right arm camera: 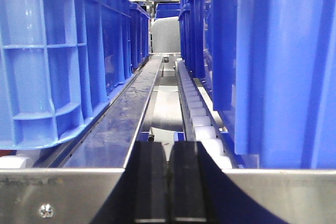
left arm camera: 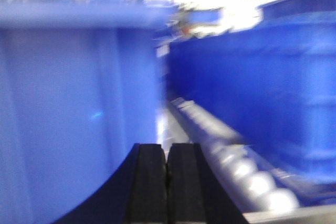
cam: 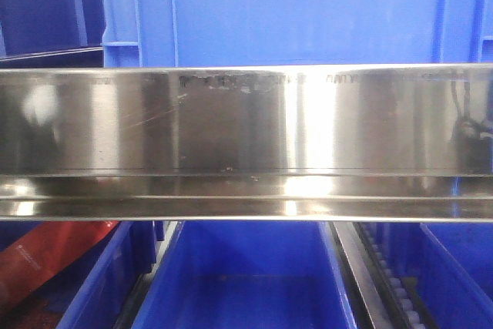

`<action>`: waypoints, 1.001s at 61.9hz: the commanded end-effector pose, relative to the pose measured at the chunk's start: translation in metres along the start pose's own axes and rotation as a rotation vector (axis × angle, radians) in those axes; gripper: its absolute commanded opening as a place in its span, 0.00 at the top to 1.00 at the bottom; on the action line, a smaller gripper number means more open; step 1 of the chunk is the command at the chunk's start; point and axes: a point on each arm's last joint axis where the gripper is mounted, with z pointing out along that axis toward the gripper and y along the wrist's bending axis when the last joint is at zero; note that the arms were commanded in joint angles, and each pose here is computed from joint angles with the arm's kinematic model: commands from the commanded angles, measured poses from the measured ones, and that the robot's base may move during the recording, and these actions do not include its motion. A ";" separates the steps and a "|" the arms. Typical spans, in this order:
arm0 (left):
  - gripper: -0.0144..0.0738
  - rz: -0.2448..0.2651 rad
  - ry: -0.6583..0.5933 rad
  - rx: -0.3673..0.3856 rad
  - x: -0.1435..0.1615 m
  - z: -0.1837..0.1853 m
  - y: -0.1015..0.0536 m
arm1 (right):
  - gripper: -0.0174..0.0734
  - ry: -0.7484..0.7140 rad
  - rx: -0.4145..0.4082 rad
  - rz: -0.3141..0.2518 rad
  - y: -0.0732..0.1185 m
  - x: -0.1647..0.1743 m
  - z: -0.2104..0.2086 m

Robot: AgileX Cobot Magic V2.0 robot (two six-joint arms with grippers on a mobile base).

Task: Place cylindrical capacitor in blue bin on shelf

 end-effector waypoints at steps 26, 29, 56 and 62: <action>0.96 0.000 0.013 -0.137 0.028 -0.016 0.008 | 0.99 -0.017 0.004 0.003 0.000 -0.001 0.000; 0.96 0.000 0.013 -0.130 0.028 -0.016 0.007 | 0.99 -0.017 0.004 0.003 0.000 -0.001 0.000; 0.96 -0.004 0.016 -0.074 0.028 -0.016 0.004 | 0.99 -0.017 0.004 0.003 0.000 -0.001 0.000; 0.96 -0.004 0.016 -0.074 0.028 -0.016 0.004 | 0.99 -0.017 0.004 0.003 0.000 -0.001 0.000</action>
